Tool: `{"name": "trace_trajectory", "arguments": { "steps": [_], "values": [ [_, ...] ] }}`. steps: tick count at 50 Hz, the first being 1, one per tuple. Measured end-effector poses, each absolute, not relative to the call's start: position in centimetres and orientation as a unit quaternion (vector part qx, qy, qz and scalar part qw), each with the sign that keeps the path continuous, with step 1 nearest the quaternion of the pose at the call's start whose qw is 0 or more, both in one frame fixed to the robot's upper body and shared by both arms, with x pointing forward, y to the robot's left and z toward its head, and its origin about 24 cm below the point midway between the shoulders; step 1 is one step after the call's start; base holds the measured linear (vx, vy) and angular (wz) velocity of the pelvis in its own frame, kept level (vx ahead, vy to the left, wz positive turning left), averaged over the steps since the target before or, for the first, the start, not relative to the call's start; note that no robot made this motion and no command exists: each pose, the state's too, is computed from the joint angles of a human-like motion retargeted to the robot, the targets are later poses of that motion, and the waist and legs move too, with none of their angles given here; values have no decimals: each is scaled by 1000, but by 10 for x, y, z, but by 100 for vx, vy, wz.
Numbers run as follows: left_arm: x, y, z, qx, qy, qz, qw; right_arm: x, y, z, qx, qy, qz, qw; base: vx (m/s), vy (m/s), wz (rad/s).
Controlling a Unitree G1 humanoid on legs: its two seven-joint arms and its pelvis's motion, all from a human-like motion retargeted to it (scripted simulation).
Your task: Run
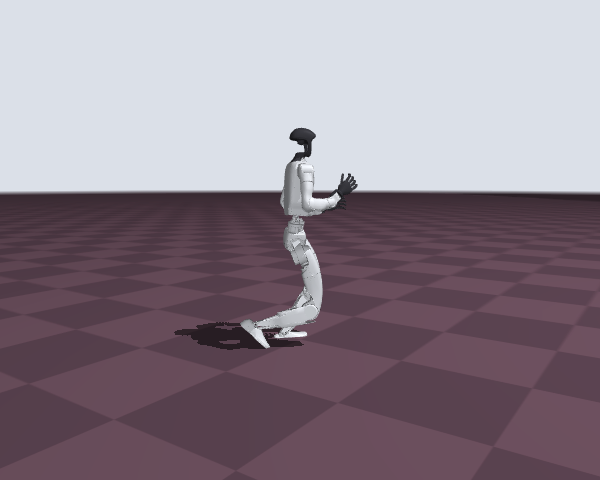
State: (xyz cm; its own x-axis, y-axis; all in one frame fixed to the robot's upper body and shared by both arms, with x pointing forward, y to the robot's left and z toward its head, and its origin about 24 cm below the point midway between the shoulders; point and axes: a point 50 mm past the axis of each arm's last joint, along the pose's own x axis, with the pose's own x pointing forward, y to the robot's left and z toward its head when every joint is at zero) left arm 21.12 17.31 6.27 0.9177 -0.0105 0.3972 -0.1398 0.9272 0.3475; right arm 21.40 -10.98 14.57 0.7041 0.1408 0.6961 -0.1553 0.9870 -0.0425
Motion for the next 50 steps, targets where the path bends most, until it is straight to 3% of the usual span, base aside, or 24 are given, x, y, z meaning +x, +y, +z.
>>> {"name": "trace_trajectory", "arguments": {
  "steps": [6, 11, 17, 22, 25, 30, 35, 41, 45, 50],
  "values": [
    [267, 135, 163, 170, -420, 35, 891, 185, -138, 75, 11, -190, 93, 977, 2, 8, -13],
    [252, 112, 174, 136, -471, -46, 870, 163, -164, 51, -12, -112, 79, 991, 6, -8, -22],
    [230, 120, 101, 152, -311, -90, 934, 196, -148, 91, -11, -236, 57, 970, -4, -6, -26],
    [191, 171, 39, 193, -125, -57, 971, 236, -120, 182, -30, -453, 35, 890, -2, -3, -14],
    [157, 201, 30, 197, -63, -36, 978, 233, -113, 215, 1, -516, 39, 855, 6, 5, 61],
    [135, 218, 25, 184, -25, -2, 983, 220, -105, 209, 35, -507, 85, 857, 4, 8, 75],
    [174, 199, 47, 180, -126, 34, 975, 214, -98, 155, 21, -396, 112, 911, -2, 1, 3],
    [258, 162, 142, 200, -369, 62, 905, 195, -125, 85, 30, -221, 100, 970, -2, 2, -35],
    [259, 141, 173, 157, -443, 24, 882, 170, -154, 64, 45, -143, 86, 985, 9, -1, -25],
    [237, 122, 143, 128, -407, -54, 903, 168, -162, 64, 52, -140, 60, 987, -2, -8, -10]
  ]
}}
